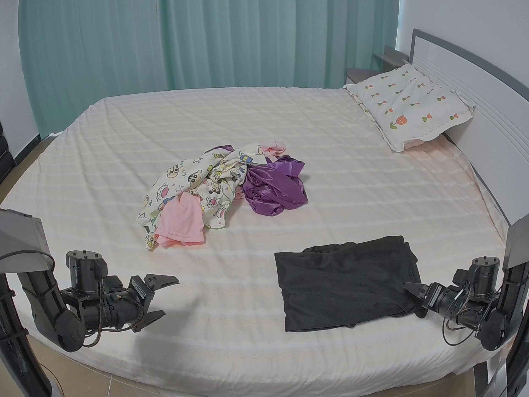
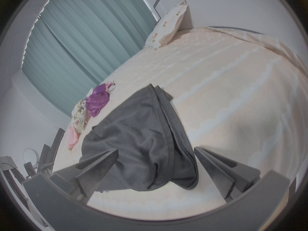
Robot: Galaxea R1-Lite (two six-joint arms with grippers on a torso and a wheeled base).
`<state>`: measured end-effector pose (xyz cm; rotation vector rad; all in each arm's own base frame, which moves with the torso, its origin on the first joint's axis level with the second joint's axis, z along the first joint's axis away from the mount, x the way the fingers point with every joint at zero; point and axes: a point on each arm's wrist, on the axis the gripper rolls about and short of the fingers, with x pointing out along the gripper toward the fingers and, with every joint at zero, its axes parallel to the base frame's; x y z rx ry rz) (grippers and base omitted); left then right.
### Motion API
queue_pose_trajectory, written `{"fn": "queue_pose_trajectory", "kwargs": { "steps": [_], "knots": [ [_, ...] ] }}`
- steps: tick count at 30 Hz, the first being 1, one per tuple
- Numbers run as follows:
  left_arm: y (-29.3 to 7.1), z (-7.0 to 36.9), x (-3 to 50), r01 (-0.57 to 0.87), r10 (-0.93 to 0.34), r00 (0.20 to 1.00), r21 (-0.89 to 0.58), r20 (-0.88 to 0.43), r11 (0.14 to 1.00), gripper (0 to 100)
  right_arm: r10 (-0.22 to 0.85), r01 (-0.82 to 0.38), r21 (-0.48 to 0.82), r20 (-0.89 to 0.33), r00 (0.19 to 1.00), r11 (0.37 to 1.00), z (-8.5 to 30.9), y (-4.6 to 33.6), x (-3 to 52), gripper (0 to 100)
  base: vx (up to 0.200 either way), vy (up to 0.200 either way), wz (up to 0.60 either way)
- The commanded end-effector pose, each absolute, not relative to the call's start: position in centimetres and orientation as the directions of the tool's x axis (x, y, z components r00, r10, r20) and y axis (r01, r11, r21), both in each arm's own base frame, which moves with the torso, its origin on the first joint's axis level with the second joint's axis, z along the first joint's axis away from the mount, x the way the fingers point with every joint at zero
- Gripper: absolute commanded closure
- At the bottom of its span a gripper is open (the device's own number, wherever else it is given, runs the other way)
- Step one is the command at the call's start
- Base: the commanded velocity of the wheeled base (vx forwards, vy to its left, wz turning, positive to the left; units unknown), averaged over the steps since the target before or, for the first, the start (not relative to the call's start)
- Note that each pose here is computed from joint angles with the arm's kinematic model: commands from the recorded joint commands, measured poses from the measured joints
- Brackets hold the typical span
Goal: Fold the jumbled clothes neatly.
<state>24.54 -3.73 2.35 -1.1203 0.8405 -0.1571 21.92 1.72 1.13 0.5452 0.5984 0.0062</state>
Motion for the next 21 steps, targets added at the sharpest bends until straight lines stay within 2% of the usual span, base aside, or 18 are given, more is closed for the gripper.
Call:
{"fn": "queue_pose_trajectory", "kwargs": {
  "steps": [1,4,7,21],
  "knots": [
    [-3.73,2.35,24.50,-0.288,-0.509,0.690,-0.841,-0.514,0.458,0,0.142,0.132,0.512,-0.462,0.875,0.849,2.93,1.14,21.76,0,0.000,0.000,0.00],
    [-3.98,2.31,24.38,-0.285,-0.515,0.684,-0.839,-0.517,0.463,0,0.137,0.131,0.519,-0.447,0.884,0.845,3.15,0.98,22.01,0,0.000,0.000,0.00],
    [-4.04,2.32,24.29,-0.285,-0.517,0.681,-0.838,-0.518,0.464,0,0.140,0.133,0.522,-0.451,0.881,0.842,3.01,0.99,22.10,0,0.000,-0.200,0.00],
    [-4.04,2.35,24.29,-0.284,-0.516,0.683,-0.838,-0.517,0.466,0,0.143,0.128,0.525,-0.444,0.885,0.841,3.03,1.04,22.39,0,0.000,0.000,0.00]
  ]
}}
